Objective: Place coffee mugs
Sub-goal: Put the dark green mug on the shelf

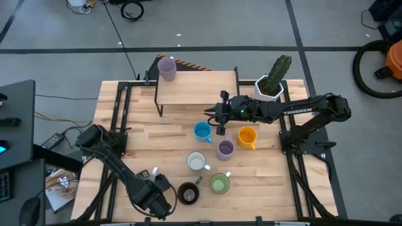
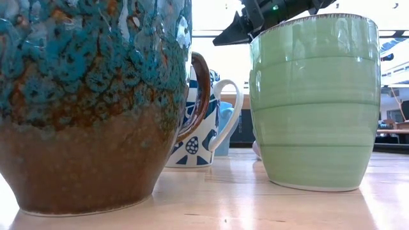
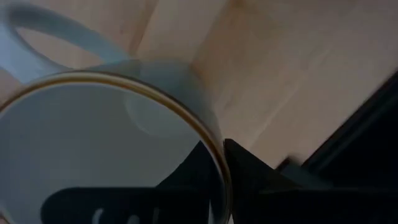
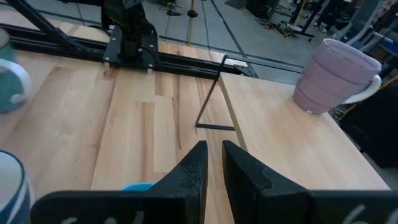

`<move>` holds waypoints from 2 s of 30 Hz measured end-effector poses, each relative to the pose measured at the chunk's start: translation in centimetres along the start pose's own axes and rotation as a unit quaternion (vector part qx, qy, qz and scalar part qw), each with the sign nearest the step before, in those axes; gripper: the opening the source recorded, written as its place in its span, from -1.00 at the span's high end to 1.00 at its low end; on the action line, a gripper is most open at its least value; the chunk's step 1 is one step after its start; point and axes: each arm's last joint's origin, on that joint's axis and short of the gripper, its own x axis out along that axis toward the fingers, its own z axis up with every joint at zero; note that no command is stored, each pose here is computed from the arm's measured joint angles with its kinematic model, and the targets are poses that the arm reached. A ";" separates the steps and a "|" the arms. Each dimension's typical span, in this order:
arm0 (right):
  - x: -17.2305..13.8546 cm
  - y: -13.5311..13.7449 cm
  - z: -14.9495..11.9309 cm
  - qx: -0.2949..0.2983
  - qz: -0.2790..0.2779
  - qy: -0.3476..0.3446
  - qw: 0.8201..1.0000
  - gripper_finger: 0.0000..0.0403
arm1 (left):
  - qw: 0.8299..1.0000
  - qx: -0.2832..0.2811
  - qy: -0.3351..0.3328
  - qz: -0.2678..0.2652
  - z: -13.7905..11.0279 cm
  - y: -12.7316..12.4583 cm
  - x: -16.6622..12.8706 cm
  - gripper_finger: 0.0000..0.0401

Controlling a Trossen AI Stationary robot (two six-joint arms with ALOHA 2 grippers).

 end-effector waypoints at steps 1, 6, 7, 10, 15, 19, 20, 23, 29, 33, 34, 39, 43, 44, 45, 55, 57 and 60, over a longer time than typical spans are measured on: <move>0.0 0.0 0.0 -0.001 0.001 -0.001 1.000 0.73 | 0.999 0.034 0.002 0.002 -0.2 0.1 -0.1 0.85; 0.0 0.0 -0.1 -0.005 -0.002 0.004 1.000 0.73 | 0.974 0.220 0.033 0.052 -1.7 0.8 -0.1 0.85; 0.0 0.0 -0.1 -0.006 -0.002 0.007 1.000 0.73 | 0.966 0.246 0.039 0.068 -1.9 1.0 -0.2 0.85; -0.1 0.0 -0.3 -0.005 0.000 0.015 1.000 0.73 | 0.950 0.281 0.046 0.127 -2.8 1.9 -0.4 0.85; -0.1 0.1 -0.6 -0.003 0.003 0.033 0.999 0.73 | 0.956 0.249 0.042 0.146 -2.1 2.8 -1.1 0.85; -0.5 0.0 -0.5 0.012 0.004 0.039 0.999 0.73 | 0.976 0.191 0.005 0.106 -0.1 4.5 -3.5 0.85; -0.7 0.0 -0.6 0.017 0.004 0.045 0.999 0.73 | 0.979 0.179 -0.015 0.095 0.4 4.9 -4.1 0.85; -1.4 -0.1 -0.5 0.032 0.006 0.053 0.998 0.73 | 0.986 0.138 -0.048 0.081 2.1 6.8 -5.8 0.85; -2.7 -0.3 -0.4 0.058 0.005 0.068 0.996 0.73 | 0.991 0.072 -0.094 0.067 6.0 11.2 -8.3 0.85; -3.1 -0.4 -0.4 0.063 -0.008 0.075 0.995 0.73 | 0.991 0.060 -0.104 0.060 9.1 14.0 -9.6 0.85; -3.1 -0.5 -0.4 0.063 -0.009 0.074 0.995 0.73 | 0.990 0.064 -0.109 0.058 9.9 14.7 -10.0 0.85; -3.0 -1.2 -0.5 0.058 -0.020 0.075 0.995 0.73 | 0.987 0.056 -0.147 0.028 13.3 18.3 -12.9 0.85; -2.9 -2.0 -0.9 0.058 -0.033 0.084 0.994 0.73 | 0.980 0.060 -0.191 0.013 14.8 21.2 -16.0 0.85; -2.9 -2.2 -1.0 0.059 -0.036 0.090 0.994 0.73 | 0.978 0.055 -0.203 0.012 15.2 22.0 -16.7 0.85; -2.9 -2.4 -1.2 0.060 -0.039 0.096 0.993 0.73 | 0.976 0.050 -0.212 0.011 15.5 22.8 -17.3 0.85; -2.9 -3.5 -1.5 0.067 -0.053 0.103 0.991 0.73 | 0.965 0.153 -0.209 0.038 18.7 27.5 -17.8 0.85; -2.9 -3.4 -1.5 0.060 -0.051 0.102 0.992 0.73 | 0.960 0.185 -0.203 0.049 19.2 28.1 -17.4 0.85; -2.9 -3.4 -1.5 0.046 -0.047 0.102 0.993 0.73 | 0.956 0.217 -0.183 0.078 19.9 29.1 -16.9 0.85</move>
